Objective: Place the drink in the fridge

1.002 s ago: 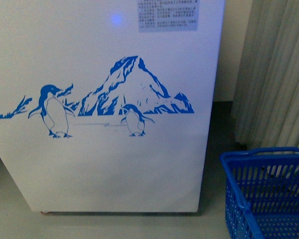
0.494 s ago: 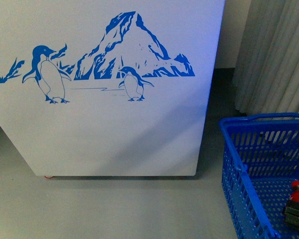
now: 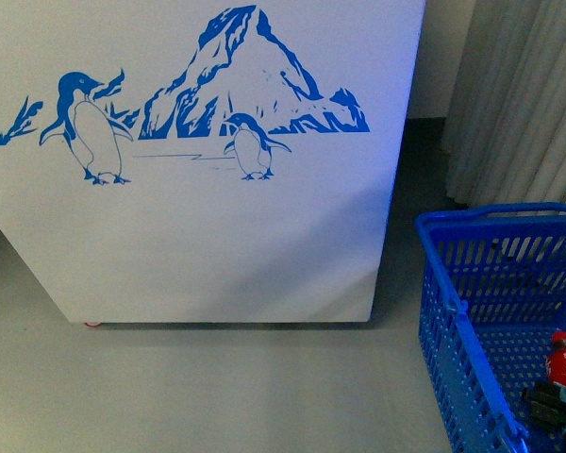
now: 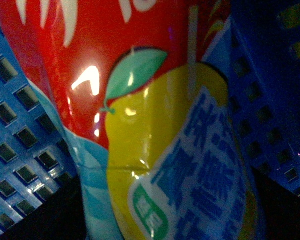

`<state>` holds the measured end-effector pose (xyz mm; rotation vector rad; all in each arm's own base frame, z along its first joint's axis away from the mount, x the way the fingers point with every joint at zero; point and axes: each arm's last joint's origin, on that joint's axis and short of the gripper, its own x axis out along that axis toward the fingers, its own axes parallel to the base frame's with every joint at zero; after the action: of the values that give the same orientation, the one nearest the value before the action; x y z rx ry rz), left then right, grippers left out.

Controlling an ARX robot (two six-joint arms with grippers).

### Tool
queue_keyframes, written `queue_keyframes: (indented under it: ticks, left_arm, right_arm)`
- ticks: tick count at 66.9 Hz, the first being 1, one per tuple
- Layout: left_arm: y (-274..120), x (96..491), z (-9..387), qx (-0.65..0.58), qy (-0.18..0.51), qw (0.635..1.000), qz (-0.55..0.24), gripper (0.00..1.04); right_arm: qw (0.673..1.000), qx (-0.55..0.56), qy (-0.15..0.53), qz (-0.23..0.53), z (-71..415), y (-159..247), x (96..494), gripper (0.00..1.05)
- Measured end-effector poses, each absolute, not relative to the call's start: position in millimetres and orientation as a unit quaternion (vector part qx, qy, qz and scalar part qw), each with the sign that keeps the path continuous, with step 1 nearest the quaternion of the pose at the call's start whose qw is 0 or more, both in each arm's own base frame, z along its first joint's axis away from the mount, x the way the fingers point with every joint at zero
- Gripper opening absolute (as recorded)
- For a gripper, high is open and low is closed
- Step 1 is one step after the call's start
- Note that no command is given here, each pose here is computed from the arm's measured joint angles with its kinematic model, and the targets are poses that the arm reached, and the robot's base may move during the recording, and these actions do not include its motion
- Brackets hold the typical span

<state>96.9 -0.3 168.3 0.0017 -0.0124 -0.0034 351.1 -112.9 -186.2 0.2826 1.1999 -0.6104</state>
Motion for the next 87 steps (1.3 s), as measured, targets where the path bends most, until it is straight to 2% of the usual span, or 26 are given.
queue_keyframes:
  ticks: [14,21,28,33,41,51,61,74,87]
  left_arm:
    - [0,97,168,0.001,-0.006,1.000,-0.002,0.97]
    - [0,97,168,0.001,-0.006,1.000,-0.002,0.97]
    - [0,97,168,0.001,-0.006,1.000,-0.002,0.97]
    - [0,97,168,0.001,-0.006,1.000,-0.002,0.97]
    - [0,97,168,0.001,-0.006,1.000,-0.002,0.97]
    - [0,97,168,0.001,-0.006,1.000,-0.002,0.97]
    - [0,97,168,0.001,-0.006,1.000,-0.002,0.97]
    - [0,97,168,0.001,-0.006,1.000,-0.002,0.97]
    - [0,97,168,0.001,-0.006,1.000,-0.002,0.97]
  right_arm:
    - [0.784,0.151,0.547,-0.251,-162,-101,342,0.52]
    - [0.812,0.128,0.522,-0.228,-133,-86,341,0.45]
    - [0.862,0.114,0.459,-0.184,-79,-68,348,0.42]
    - [0.901,0.106,0.395,-0.144,-13,-52,352,0.41]
    - [0.934,0.095,0.328,-0.108,60,-39,343,0.41]
    - [0.962,0.081,0.247,-0.087,153,-28,308,0.41]
    - [0.990,0.080,0.101,-0.058,269,-10,236,0.41]
    - [0.996,0.081,-0.022,-0.033,325,9,168,0.41]
    - [0.991,0.094,-0.090,-0.044,343,19,114,0.41]
